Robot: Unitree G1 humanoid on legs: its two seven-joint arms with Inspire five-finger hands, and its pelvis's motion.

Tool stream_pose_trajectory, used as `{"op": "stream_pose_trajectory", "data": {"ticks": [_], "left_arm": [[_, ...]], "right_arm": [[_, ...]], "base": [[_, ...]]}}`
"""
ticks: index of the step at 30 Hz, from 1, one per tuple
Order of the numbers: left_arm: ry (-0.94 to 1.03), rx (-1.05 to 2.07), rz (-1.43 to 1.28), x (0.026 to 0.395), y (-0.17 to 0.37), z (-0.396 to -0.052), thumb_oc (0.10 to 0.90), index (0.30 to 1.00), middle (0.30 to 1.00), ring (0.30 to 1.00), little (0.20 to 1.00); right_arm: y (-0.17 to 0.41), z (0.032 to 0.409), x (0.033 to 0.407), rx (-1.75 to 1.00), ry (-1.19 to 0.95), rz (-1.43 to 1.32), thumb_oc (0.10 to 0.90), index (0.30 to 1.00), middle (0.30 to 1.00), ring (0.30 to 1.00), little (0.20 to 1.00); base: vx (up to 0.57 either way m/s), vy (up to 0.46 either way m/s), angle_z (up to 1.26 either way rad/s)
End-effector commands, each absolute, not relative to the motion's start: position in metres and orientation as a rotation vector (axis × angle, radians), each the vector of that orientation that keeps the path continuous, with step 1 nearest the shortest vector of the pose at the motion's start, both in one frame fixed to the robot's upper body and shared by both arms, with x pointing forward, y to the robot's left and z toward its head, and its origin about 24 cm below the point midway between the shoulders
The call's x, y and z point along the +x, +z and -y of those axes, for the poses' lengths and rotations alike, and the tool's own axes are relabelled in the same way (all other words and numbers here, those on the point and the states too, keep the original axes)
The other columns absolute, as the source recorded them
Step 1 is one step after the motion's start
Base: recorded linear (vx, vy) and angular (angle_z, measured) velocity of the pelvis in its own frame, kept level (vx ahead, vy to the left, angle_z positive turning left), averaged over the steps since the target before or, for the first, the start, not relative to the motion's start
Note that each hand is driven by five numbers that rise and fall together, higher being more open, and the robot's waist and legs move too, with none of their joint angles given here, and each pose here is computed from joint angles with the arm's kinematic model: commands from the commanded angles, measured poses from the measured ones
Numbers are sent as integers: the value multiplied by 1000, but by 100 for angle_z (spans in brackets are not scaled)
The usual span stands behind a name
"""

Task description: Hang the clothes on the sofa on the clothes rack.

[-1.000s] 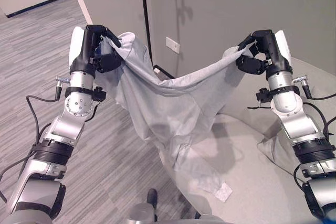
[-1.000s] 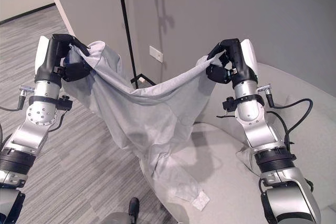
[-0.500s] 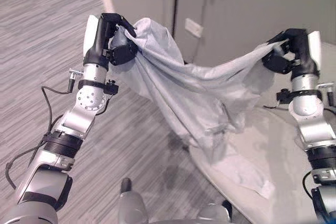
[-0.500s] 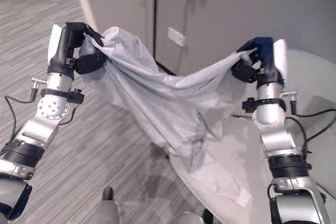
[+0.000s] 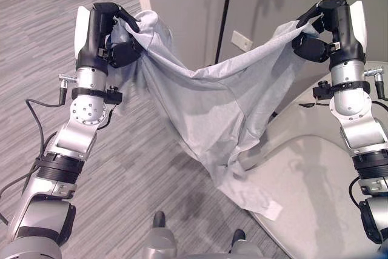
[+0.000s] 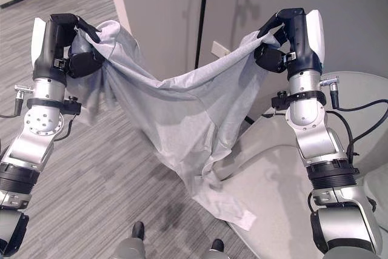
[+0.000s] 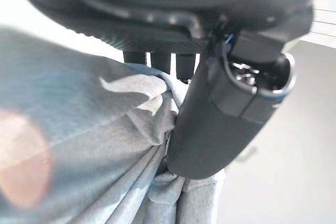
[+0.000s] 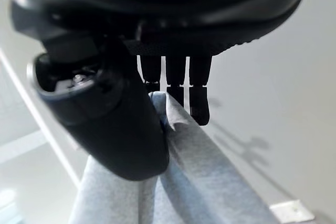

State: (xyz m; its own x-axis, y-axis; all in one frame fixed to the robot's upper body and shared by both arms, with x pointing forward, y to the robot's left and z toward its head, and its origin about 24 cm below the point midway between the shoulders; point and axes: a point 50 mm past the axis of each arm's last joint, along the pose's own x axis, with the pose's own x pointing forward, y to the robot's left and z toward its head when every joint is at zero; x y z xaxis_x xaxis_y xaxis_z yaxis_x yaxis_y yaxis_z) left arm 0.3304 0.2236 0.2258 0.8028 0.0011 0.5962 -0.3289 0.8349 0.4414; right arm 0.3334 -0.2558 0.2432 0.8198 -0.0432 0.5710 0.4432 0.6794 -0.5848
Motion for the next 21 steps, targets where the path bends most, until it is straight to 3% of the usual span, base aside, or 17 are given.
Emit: {"op": "stream_pose_trajectory", "data": {"ticks": [1,14,21], "left_arm": [[212,439,873,313,270,-220,400,300,300,300,300],[254,403,873,308,269,-233,400,300,300,300,300],[187,444,896,313,278,-219,400,300,300,300,300]], "right_arm": [[280,256,320,-763,-320,731,400,300,300,300,300],[274,260,316,-771,-327,723,400,300,300,300,300],[271,257,313,-761,-347,735,400,300,300,300,300]], "base": [[44,116,22],[166,310,11],[358,739,11]]}}
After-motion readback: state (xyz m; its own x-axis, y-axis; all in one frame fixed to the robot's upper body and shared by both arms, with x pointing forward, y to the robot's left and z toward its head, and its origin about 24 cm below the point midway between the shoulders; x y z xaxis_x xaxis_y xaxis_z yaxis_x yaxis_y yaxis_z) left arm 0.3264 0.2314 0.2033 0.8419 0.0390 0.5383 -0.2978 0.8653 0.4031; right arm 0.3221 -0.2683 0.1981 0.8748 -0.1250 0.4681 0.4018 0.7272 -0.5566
